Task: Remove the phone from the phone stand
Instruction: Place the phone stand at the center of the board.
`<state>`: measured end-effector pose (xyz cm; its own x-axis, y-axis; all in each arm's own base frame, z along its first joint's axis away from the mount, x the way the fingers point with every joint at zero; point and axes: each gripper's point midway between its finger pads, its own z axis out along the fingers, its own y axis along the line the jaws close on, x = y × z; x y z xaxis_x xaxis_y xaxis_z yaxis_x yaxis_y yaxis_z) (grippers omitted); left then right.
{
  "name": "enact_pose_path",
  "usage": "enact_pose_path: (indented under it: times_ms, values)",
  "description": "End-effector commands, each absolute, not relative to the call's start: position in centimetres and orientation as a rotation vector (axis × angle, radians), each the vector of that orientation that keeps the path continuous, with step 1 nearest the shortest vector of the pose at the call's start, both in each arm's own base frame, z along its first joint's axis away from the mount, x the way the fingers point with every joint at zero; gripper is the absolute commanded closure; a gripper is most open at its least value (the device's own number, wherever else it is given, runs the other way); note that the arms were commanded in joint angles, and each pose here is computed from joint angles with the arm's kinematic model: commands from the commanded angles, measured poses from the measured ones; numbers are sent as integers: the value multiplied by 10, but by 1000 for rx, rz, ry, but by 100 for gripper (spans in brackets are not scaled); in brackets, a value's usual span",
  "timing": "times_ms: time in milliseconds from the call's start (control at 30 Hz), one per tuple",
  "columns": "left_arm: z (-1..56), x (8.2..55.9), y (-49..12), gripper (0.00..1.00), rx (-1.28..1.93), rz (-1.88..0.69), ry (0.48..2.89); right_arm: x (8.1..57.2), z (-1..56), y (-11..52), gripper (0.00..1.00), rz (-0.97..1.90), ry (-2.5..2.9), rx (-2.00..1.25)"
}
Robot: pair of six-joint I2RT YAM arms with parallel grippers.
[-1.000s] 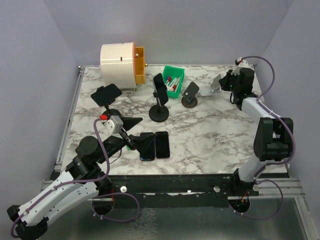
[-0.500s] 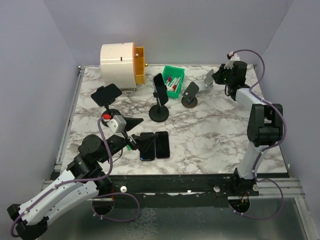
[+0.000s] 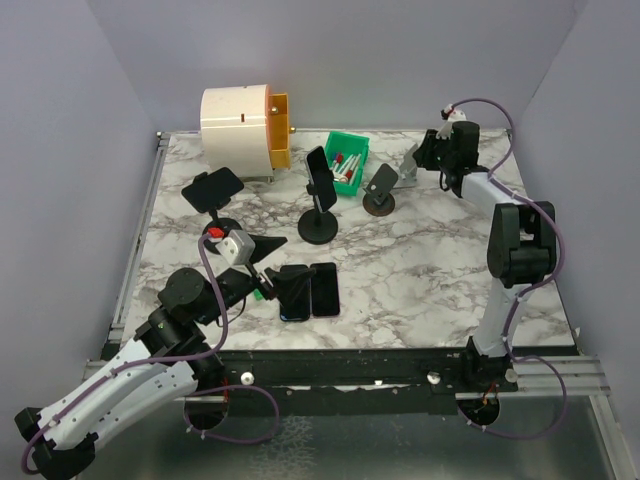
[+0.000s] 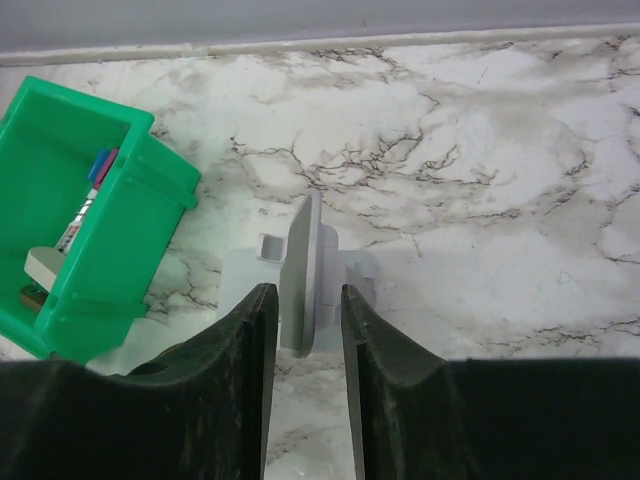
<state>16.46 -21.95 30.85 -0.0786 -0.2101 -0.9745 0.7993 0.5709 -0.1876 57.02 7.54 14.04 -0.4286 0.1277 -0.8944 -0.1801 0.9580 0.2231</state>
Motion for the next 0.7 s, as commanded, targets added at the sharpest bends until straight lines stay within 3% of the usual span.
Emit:
enact_pose_path:
  times_ms: [0, 133, 300, 500, 667]
  values:
    - [312, 167, -217, 1, 536, -891, 1404, 571, 143, 65, 58, 286, 1996, -5]
    - [311, 168, -216, 1, 531, -886, 1407, 570, 155, 60, 43, 266, 1973, 39]
    - [314, 178, -204, 1, 428, -847, 1421, 567, 207, 39, 33, 195, 1853, 189]
    - [323, 212, -153, 1, 70, -667, 1442, 521, 363, 54, 28, 415, 1414, 230]
    - [323, 225, -147, 1, -104, -665, 1504, 466, 447, 107, 24, 616, 1288, 116]
